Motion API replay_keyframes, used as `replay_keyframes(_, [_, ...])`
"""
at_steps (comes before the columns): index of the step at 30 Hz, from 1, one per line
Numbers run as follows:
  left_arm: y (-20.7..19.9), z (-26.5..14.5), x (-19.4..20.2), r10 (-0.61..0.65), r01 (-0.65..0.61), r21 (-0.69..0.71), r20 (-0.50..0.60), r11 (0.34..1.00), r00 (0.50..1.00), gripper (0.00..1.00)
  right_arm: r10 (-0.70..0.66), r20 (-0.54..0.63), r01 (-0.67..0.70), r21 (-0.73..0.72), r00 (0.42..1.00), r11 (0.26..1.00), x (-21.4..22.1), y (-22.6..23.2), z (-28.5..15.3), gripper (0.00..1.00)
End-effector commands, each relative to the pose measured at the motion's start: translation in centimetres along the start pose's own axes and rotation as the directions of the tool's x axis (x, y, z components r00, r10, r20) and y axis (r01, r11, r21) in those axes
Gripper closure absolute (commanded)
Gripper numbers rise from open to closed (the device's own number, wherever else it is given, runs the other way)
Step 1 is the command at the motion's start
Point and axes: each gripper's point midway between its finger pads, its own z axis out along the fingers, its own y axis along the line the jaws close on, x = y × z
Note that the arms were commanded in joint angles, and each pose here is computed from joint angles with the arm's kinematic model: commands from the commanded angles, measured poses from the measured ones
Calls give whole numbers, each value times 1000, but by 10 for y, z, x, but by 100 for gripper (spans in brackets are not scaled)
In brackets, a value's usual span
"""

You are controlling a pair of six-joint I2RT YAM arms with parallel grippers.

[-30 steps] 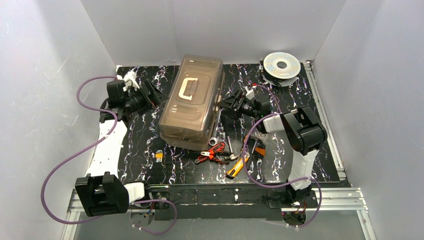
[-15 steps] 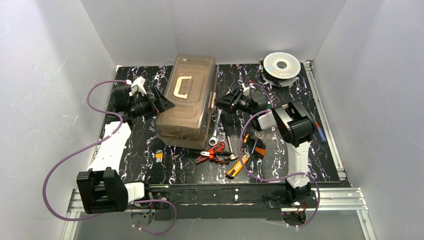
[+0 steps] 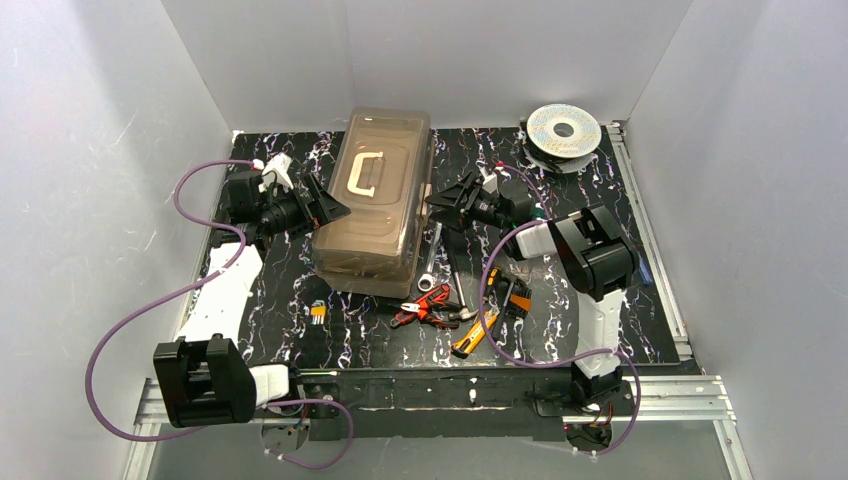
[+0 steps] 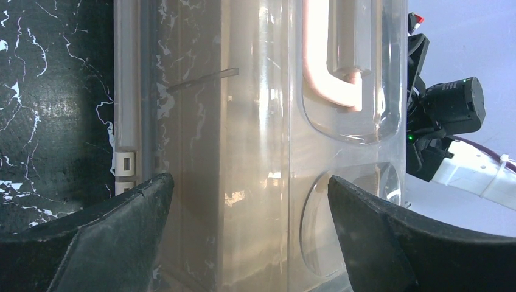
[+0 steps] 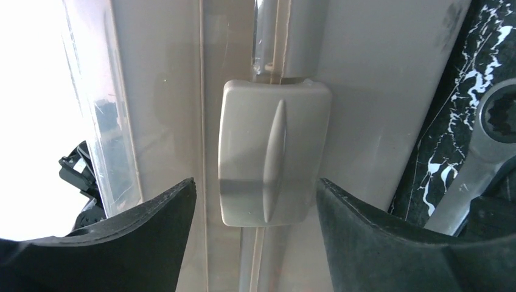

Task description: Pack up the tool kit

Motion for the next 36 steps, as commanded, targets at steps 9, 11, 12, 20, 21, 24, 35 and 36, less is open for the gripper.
replay_keyframes(9, [-11,6,18,-33,41,81,-93,996,995,2,-14,-25,8,-232,1000,973,-7,38,15,14])
replay_keyframes(11, [-9,7,19,-36,44,79,-97,996,995,2,-16,-30,8,-258,999,966,-8,42,18,14])
replay_keyframes(12, [-9,7,19,-37,44,76,-97,996,995,2,-7,-34,-2,-266,999,964,-9,42,19,14])
replay_keyframes(20, [0,17,24,-68,79,63,-149,995,987,3,28,-61,-47,-334,998,941,-10,55,18,32])
replay_keyframes(21, [-1,17,24,-66,76,65,-150,995,987,4,24,-65,-45,-334,998,942,-9,57,18,38])
replay_keyframes(24, [1,16,23,-52,61,56,-143,997,988,4,14,-73,-36,-314,997,949,-8,57,17,46])
replay_keyframes(35, [8,11,23,-19,20,5,-132,1000,991,4,15,-52,-29,-260,999,965,-12,52,7,58])
replay_keyframes(36, [8,11,23,-16,16,0,-130,1000,991,4,11,-49,-23,-239,999,971,-13,49,6,58])
